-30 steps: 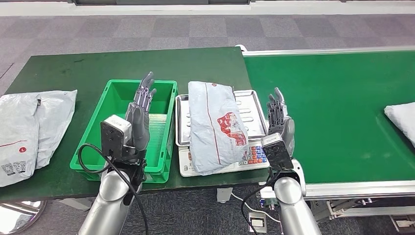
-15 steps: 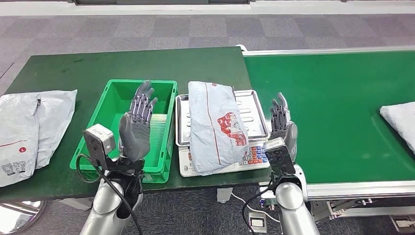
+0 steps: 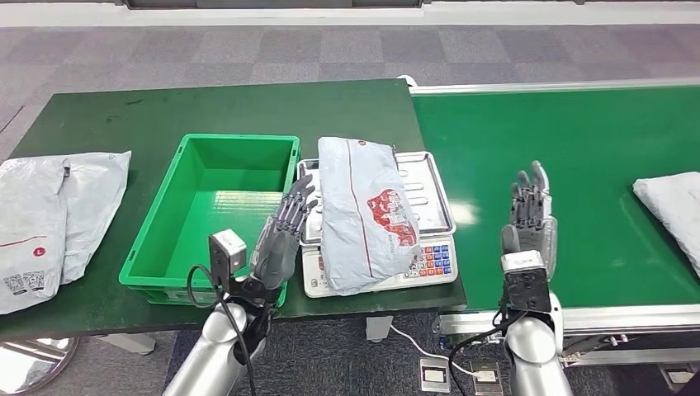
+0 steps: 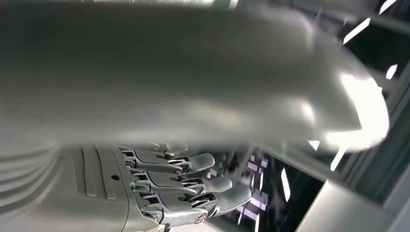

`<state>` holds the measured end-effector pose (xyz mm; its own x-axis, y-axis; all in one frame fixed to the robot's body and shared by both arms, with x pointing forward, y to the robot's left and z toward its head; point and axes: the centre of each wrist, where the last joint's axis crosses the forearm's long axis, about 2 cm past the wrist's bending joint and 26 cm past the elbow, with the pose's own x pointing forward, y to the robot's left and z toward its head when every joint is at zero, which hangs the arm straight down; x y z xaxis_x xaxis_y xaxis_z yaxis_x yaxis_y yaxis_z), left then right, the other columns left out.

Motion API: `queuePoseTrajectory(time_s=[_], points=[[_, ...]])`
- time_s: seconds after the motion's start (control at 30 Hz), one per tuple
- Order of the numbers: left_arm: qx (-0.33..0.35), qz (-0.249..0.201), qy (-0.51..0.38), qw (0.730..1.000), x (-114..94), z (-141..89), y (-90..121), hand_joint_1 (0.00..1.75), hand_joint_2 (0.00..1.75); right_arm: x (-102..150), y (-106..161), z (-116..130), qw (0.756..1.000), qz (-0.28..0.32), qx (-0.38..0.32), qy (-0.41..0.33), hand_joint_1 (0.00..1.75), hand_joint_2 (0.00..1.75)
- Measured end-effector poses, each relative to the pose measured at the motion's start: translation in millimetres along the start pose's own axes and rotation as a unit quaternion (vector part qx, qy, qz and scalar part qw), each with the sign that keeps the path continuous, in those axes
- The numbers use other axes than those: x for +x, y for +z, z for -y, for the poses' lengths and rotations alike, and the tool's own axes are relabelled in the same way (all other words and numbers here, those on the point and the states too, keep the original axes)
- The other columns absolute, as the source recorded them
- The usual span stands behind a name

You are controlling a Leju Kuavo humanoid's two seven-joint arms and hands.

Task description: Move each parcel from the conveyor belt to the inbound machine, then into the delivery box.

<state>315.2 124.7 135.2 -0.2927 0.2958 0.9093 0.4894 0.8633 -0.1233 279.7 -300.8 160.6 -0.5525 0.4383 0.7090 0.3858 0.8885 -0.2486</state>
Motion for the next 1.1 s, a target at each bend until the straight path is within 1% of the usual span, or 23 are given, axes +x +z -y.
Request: queuePoseTrajectory(time_s=[0.13, 0.27, 1.1], points=[[-0.014, -0.004, -0.002, 1.0, -2.6, 3.5, -18.0, 0.0, 1.75, -2.5, 2.8, 18.8, 1.0, 0.002, -0.024, 0.019, 0.0, 1.75], [-0.02, -0.01, -0.001, 1.0, -5.4, 6.0, -24.2, 0.0, 1.75, -3.2, 4.5, 27.3, 0.999, 0.002, -0.032, 0.028, 0.0, 1.75], [-0.024, -0.028, 0.004, 0.999, -13.9, 8.7, -24.9, 0.0, 1.75, -4.1, 6.7, 35.3, 0.999, 0.0, -0.038, 0.037, 0.0, 1.75]])
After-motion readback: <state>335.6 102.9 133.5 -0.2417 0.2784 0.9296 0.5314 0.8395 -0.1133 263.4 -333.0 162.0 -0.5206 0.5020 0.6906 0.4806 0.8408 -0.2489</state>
